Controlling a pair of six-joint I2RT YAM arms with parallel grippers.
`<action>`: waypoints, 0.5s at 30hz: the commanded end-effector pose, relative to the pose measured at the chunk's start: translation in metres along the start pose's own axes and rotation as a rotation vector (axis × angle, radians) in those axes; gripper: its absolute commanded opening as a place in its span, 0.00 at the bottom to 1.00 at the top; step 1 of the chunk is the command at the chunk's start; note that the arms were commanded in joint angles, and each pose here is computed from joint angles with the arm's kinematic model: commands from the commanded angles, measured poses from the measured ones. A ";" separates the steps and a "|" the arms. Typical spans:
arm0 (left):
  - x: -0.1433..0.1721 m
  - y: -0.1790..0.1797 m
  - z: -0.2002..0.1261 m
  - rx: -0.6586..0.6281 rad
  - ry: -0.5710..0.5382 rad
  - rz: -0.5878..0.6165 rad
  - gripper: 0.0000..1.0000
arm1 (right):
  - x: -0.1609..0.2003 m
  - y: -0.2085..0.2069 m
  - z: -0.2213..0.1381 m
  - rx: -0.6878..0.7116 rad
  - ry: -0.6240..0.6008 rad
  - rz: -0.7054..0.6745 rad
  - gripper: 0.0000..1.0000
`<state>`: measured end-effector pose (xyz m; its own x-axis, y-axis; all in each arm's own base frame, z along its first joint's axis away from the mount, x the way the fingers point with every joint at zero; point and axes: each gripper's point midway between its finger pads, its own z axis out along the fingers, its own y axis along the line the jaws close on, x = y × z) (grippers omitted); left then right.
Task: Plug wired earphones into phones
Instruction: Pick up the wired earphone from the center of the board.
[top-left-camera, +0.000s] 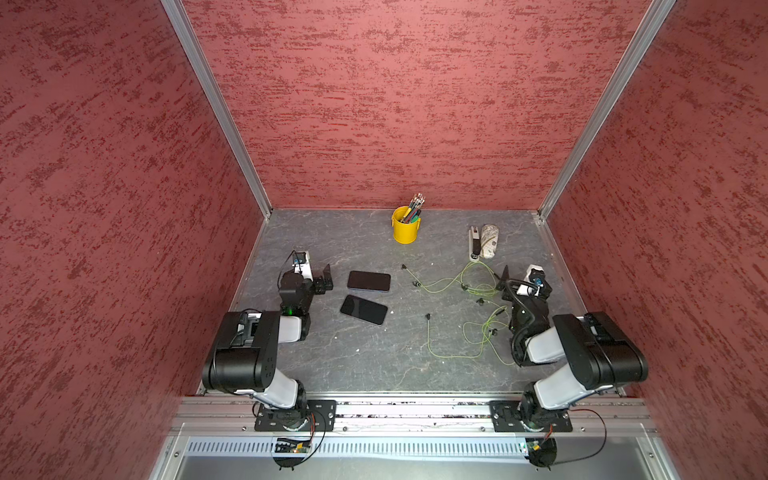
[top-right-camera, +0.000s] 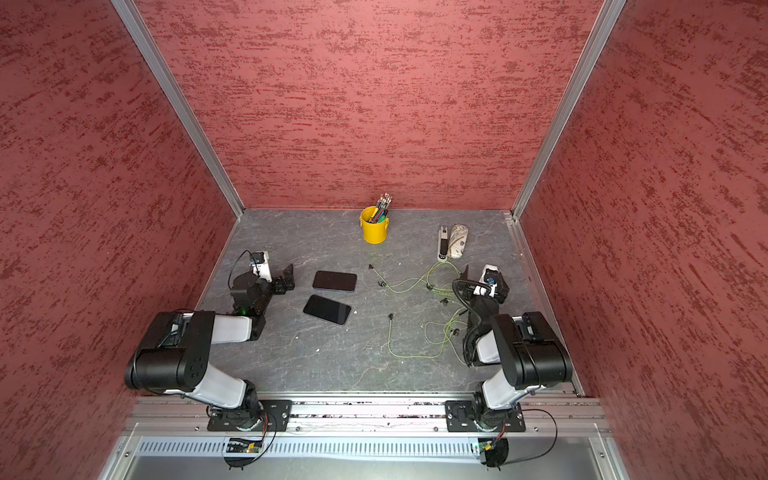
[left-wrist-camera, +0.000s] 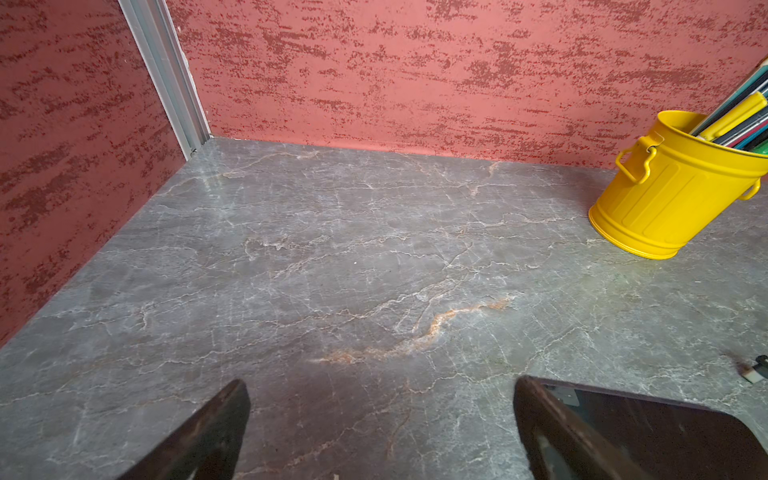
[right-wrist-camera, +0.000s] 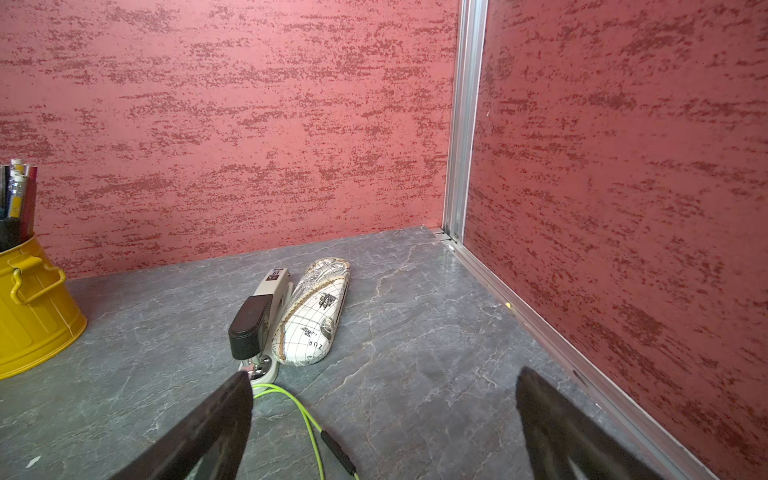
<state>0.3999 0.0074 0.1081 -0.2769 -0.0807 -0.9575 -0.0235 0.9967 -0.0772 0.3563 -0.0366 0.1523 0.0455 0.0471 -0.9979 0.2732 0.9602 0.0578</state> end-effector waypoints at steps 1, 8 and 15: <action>-0.006 -0.002 0.000 0.011 -0.017 -0.007 1.00 | -0.010 0.000 0.002 -0.002 -0.033 0.019 0.99; -0.005 -0.002 0.000 0.012 -0.015 -0.007 1.00 | -0.010 0.000 0.002 -0.001 -0.031 0.019 0.99; -0.006 -0.002 0.001 0.012 -0.016 -0.007 1.00 | -0.011 0.000 0.002 -0.001 -0.033 0.020 0.99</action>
<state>0.3999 0.0074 0.1081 -0.2769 -0.0807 -0.9575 -0.0235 0.9967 -0.0772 0.3562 -0.0366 0.1522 0.0451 0.0471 -0.9979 0.2733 0.9602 0.0577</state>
